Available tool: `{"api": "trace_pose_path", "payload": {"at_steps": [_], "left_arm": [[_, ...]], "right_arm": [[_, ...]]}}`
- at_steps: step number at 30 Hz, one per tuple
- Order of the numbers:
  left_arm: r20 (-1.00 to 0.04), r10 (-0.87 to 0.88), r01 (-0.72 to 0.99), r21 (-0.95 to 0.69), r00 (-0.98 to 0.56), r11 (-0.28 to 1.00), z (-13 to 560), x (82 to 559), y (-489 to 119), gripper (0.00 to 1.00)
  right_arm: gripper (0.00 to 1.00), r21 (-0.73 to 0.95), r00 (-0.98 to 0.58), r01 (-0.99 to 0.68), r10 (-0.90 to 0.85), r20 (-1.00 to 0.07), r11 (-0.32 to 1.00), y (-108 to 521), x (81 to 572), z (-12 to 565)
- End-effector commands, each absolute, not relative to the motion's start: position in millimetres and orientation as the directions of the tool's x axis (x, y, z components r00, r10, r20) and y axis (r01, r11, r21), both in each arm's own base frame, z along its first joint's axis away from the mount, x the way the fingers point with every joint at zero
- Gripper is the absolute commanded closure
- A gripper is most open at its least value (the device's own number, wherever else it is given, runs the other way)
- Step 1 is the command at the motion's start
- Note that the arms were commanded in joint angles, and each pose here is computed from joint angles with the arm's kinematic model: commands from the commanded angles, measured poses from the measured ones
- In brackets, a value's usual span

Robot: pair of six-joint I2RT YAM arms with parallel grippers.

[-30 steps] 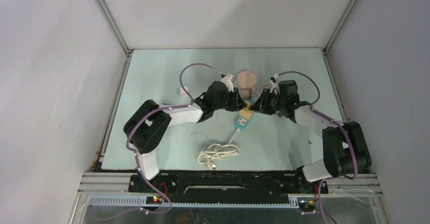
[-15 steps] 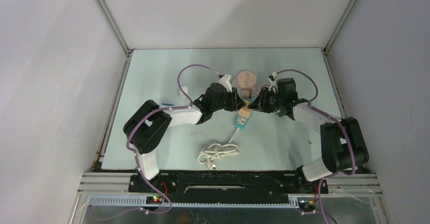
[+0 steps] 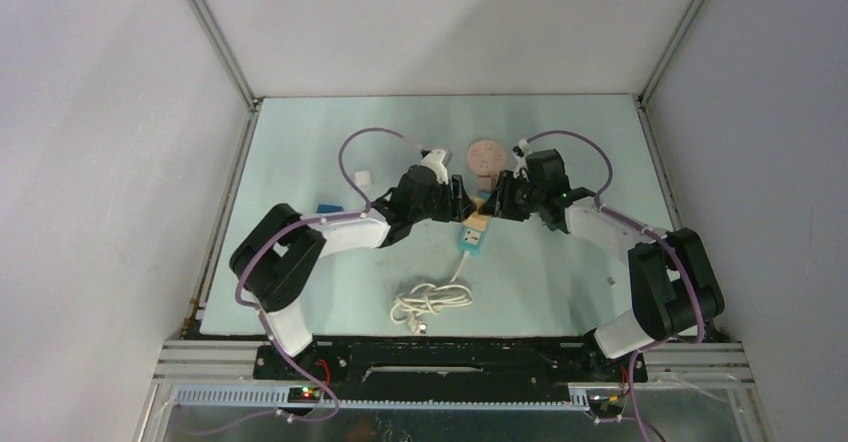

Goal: Insert the plug
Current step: Press the plug into the socket, then pick up the plug from the center of the board.

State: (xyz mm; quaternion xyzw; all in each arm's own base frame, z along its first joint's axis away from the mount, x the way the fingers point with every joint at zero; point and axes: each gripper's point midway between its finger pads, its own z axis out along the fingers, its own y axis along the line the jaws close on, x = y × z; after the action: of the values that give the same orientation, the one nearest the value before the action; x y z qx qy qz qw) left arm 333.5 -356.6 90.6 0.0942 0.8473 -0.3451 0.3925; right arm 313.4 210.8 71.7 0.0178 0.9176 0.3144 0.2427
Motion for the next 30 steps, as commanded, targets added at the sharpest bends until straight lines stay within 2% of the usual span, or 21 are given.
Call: {"api": "trace_pose_path", "payload": {"at_steps": [1,4,7,14,20,22,26,30], "left_arm": [[-0.587,0.106,0.377,-0.362,-0.803,0.852,39.6,282.7,-301.9,0.31],[-0.643,0.057,0.381,-0.378,-0.764,0.844,84.2,293.0,-298.8,0.20],[-0.701,-0.001,0.379,-0.387,-0.713,0.841,126.1,301.8,-285.1,0.16],[-0.801,-0.058,0.389,-0.351,-0.596,0.852,189.9,302.0,-241.4,0.11],[-0.836,-0.080,0.392,-0.336,-0.543,0.856,211.7,293.6,-216.6,0.09],[-0.841,-0.084,0.401,-0.340,-0.535,0.851,213.7,290.3,-214.9,0.09],[-0.838,-0.085,0.423,-0.357,-0.539,0.833,211.8,285.2,-217.1,0.06],[-0.843,-0.089,0.447,-0.367,-0.530,0.816,209.4,288.1,-222.0,0.02]], "right_arm": [[0.62,0.258,-0.998,-0.013,0.006,-0.070,0.966,152.9,202.6,-25.4],[0.60,0.253,-0.998,-0.019,-0.005,-0.057,0.967,154.0,200.9,-27.0],[0.57,0.249,-0.998,-0.023,-0.010,-0.055,0.968,154.4,200.5,-27.5],[0.52,0.344,-0.993,-0.033,0.007,-0.114,0.939,167.7,222.0,-4.2],[0.47,0.423,-0.991,-0.030,0.030,-0.133,0.906,170.7,246.7,13.2],[0.43,0.449,-0.990,-0.042,0.025,-0.141,0.893,174.8,248.1,18.9],[0.28,0.479,-0.975,-0.108,0.003,-0.224,0.871,179.0,247.7,49.0],[0.21,0.508,-0.927,-0.183,0.025,-0.375,0.842,178.0,258.4,94.1]]}}
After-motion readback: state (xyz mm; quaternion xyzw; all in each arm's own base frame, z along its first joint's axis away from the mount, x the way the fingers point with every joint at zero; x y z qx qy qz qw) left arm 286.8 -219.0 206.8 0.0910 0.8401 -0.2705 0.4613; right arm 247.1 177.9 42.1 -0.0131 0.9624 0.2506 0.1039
